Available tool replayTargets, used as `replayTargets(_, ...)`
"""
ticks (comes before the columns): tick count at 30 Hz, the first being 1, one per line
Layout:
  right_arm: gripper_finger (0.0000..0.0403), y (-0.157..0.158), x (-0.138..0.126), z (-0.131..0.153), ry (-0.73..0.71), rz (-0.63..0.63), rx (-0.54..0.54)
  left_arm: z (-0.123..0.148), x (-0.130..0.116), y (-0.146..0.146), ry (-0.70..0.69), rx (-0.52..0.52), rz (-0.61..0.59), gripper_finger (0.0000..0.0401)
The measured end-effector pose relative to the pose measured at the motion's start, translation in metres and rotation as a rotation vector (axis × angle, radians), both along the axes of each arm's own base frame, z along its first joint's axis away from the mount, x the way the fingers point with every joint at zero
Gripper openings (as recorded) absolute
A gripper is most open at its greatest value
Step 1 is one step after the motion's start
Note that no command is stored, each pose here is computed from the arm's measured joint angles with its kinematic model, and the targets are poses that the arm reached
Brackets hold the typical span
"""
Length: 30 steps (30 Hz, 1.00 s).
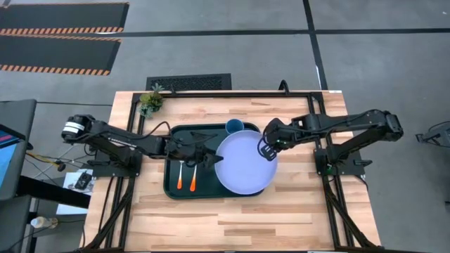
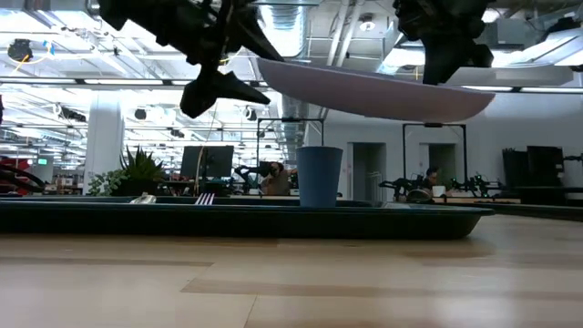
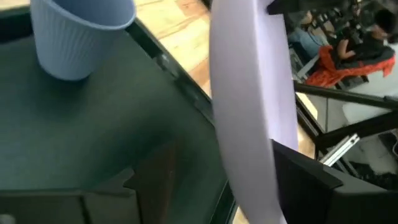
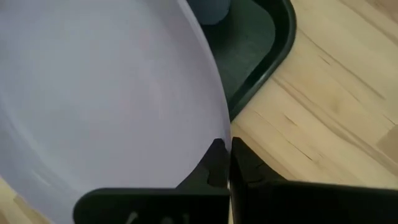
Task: Pick and place plate/cup/fork/spoon on tray
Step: Put the purple plate on the black tray to the right of the orange fork
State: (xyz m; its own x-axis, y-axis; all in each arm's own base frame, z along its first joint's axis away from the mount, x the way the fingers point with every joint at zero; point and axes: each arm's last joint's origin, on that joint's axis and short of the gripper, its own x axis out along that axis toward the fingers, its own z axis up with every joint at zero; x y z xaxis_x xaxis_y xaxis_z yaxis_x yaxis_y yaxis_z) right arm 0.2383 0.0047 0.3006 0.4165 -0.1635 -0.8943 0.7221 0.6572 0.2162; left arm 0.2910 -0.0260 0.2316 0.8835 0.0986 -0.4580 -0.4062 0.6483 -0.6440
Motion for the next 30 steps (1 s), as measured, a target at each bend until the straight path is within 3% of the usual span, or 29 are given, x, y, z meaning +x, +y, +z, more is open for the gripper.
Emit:
replayTargets(3,0.0001,0.0,0.002,0.001,-0.022,0.006,-0.002,-0.004,0.004,0.0,-0.007,-0.043,0.038,0.0197)
replayTargets(7,0.0001,0.0,0.003,0.001,-0.024,0.012,-0.005,-0.007,0.005,0.0,0.003,-0.071,0.067,0.012)
replayTargets(12,0.0047,0.0,0.002,0.002,-0.03,0.034,-0.012,-0.01,0.002,0.002,0.029,-0.077,0.098,0.0019)
replayTargets(18,0.0134,0.001,-0.005,0.007,-0.029,0.097,-0.032,-0.016,-0.004,-0.005,0.136,-0.222,0.067,0.0006)
replayTargets(22,0.0186,-0.001,-0.028,0.016,0.001,0.084,-0.051,-0.029,-0.014,-0.014,0.289,-0.283,0.046,0.0004)
replayTargets(30,0.022,-0.001,-0.069,0.04,-0.101,-0.005,-0.024,-0.029,-0.016,-0.013,0.302,-0.336,0.122,0.0002)
